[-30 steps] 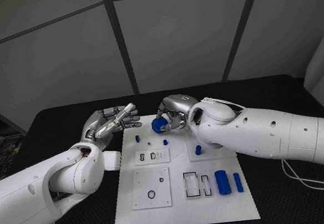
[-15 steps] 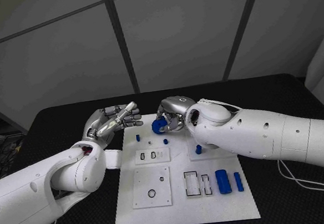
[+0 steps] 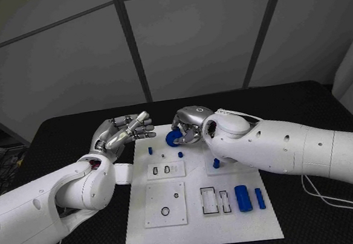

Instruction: Assemble the parts on the task board

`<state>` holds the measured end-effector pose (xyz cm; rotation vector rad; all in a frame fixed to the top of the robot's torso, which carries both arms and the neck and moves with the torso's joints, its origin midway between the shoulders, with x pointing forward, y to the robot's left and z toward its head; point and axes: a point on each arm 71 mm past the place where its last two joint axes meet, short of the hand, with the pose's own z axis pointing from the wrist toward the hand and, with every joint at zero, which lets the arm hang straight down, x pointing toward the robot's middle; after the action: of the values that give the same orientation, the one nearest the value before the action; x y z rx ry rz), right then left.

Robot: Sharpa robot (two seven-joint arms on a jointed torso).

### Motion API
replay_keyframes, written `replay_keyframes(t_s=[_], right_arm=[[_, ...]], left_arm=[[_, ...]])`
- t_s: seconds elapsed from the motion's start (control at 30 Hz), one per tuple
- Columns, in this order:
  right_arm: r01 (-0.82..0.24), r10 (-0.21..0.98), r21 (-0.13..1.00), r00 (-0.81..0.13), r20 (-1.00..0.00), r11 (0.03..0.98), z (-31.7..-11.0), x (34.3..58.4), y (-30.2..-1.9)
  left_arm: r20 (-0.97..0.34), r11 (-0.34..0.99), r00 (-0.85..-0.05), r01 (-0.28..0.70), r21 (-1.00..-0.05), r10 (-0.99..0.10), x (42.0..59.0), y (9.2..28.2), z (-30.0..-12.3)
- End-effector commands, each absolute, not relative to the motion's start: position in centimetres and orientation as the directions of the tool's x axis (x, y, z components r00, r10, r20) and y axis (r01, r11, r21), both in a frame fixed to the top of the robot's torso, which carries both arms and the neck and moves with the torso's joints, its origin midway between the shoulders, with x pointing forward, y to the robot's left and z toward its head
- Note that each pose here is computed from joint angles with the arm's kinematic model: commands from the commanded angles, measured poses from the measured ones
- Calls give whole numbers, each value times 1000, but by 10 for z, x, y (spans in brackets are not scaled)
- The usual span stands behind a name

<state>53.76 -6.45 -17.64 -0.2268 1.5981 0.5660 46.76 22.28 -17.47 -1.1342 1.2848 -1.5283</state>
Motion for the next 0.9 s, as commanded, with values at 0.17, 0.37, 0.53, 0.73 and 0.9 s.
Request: replay_keyframes(t_s=[0.17, 0.37, 0.53, 0.73, 0.9], right_arm=[[-478, 152, 211, -159, -975, 853, -178, 537, -62], [-485, 149, 224, -189, -971, 845, -179, 535, -62], [-491, 150, 238, -212, -966, 838, -180, 533, -64], [-495, 199, 258, -170, -965, 830, -175, 532, -69], [-523, 299, 299, -88, -950, 798, -165, 530, -78]], left_arm=[[127, -146, -271, 52, -988, -954, 468, 222, -172], [127, -146, -271, 50, -988, -954, 468, 222, -173], [126, -145, -269, 50, -988, -955, 468, 222, -173], [126, -144, -269, 50, -988, -955, 467, 223, -173], [126, -144, -268, 49, -988, -955, 467, 223, -173]])
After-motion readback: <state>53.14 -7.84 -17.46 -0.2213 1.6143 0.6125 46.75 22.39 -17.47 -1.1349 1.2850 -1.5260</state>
